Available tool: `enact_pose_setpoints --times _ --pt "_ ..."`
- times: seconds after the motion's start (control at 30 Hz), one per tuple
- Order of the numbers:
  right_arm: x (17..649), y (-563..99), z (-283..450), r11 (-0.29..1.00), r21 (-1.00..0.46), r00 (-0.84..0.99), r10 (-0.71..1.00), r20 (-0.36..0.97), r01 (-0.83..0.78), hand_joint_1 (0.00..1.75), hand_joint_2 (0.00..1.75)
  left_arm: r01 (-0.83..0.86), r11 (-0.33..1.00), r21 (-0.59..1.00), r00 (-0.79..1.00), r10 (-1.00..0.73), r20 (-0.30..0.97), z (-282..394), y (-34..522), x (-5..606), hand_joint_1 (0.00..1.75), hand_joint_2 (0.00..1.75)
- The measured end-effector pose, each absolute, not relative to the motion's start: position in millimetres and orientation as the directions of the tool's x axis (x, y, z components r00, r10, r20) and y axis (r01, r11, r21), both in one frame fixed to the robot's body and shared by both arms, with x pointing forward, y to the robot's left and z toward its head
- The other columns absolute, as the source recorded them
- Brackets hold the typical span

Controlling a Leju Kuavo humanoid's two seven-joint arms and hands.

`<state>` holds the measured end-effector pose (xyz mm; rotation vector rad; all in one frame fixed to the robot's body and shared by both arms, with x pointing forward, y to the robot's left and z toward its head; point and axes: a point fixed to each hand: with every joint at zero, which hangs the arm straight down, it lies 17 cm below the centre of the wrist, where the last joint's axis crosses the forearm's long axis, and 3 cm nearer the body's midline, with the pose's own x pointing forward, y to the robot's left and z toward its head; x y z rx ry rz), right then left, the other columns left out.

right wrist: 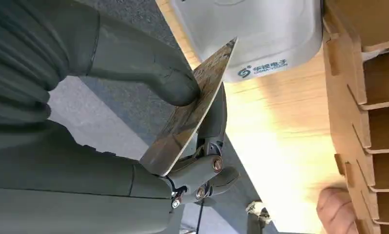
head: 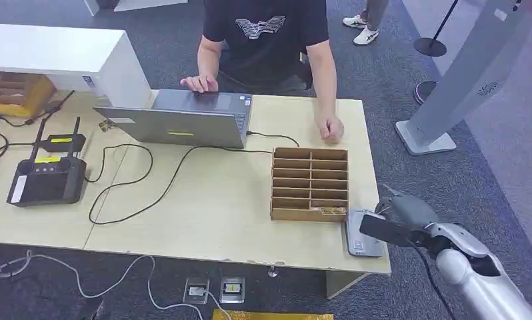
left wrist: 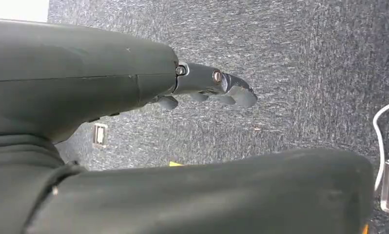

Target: Pass the card to the sensor for recognition and then transmit it.

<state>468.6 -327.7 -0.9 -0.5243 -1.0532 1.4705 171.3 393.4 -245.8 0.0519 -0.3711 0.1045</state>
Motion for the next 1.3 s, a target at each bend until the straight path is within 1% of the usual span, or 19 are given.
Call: enact_pose_setpoints --times 0.73,1.3 --pt "466.8 -324.6 -10.8 0.111 -0.836 -0.200 0.946 0.254 -0.538 1.75 1.75 -0.107 0.994 0.033 0.925 0.087 0.369 -244.3 393.7 176.5 0.00 0.00" --pt "461.5 -347.8 -28.3 0.122 -0.817 -0.152 0.957 0.247 -0.563 1.75 1.75 -0.115 0.993 0.030 0.926 0.097 0.365 -244.4 393.8 176.3 0.00 0.00"
